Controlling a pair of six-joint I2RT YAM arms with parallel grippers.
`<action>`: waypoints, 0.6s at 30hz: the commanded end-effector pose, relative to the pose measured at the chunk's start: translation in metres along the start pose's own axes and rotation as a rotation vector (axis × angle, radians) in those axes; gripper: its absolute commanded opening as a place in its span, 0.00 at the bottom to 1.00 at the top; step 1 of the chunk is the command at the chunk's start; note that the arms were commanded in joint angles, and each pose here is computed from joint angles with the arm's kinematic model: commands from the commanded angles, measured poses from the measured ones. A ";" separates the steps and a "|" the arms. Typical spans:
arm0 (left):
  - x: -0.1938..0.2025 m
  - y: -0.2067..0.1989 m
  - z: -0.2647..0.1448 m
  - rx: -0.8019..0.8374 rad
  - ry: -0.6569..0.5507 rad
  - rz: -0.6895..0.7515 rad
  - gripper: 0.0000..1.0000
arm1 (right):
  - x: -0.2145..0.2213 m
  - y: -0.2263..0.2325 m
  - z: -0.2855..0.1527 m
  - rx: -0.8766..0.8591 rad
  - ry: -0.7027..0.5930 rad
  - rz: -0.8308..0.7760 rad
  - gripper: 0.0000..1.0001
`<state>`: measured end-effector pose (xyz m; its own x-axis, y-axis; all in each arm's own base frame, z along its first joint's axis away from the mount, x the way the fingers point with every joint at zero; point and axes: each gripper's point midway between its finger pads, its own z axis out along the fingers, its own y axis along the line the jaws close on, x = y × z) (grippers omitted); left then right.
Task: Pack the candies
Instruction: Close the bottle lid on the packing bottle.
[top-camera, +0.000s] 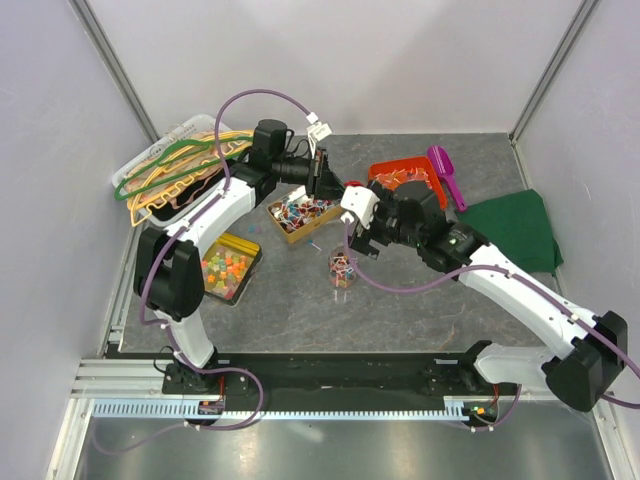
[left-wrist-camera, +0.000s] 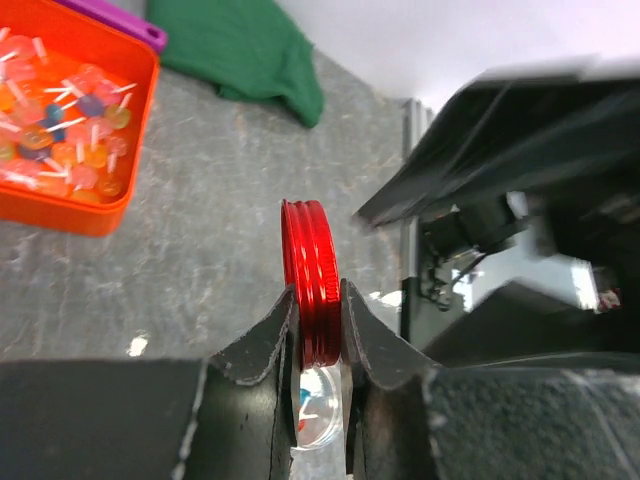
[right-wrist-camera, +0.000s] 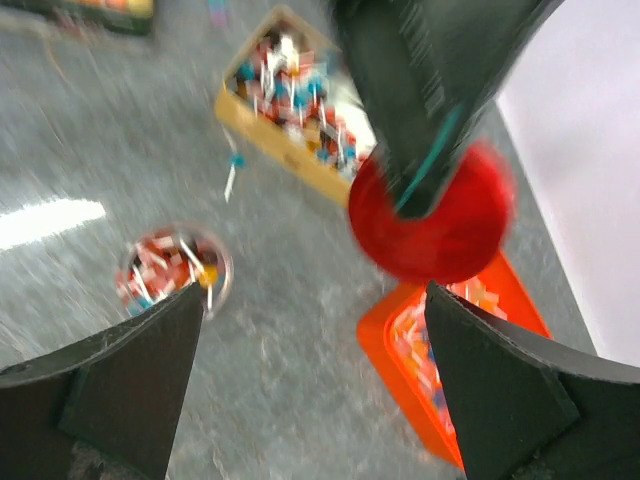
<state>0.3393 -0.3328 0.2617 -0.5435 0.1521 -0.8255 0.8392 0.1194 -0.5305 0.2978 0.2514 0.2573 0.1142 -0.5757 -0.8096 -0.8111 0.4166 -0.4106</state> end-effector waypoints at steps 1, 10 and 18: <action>-0.012 -0.016 -0.004 0.115 -0.018 -0.040 0.02 | 0.013 -0.028 0.000 0.170 0.059 -0.080 0.98; -0.002 -0.021 -0.003 0.217 0.016 -0.085 0.02 | -0.001 -0.047 -0.004 0.286 0.006 -0.028 0.98; 0.006 -0.017 0.000 0.263 0.042 -0.139 0.02 | -0.008 -0.045 0.000 0.261 -0.008 -0.009 0.93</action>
<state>0.3270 -0.3357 0.2538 -0.6557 0.1836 -0.7324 0.7372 -0.0539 -0.6735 0.3314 0.2324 0.2609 0.1057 -0.6194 -0.7779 -0.6539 0.5460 -0.5237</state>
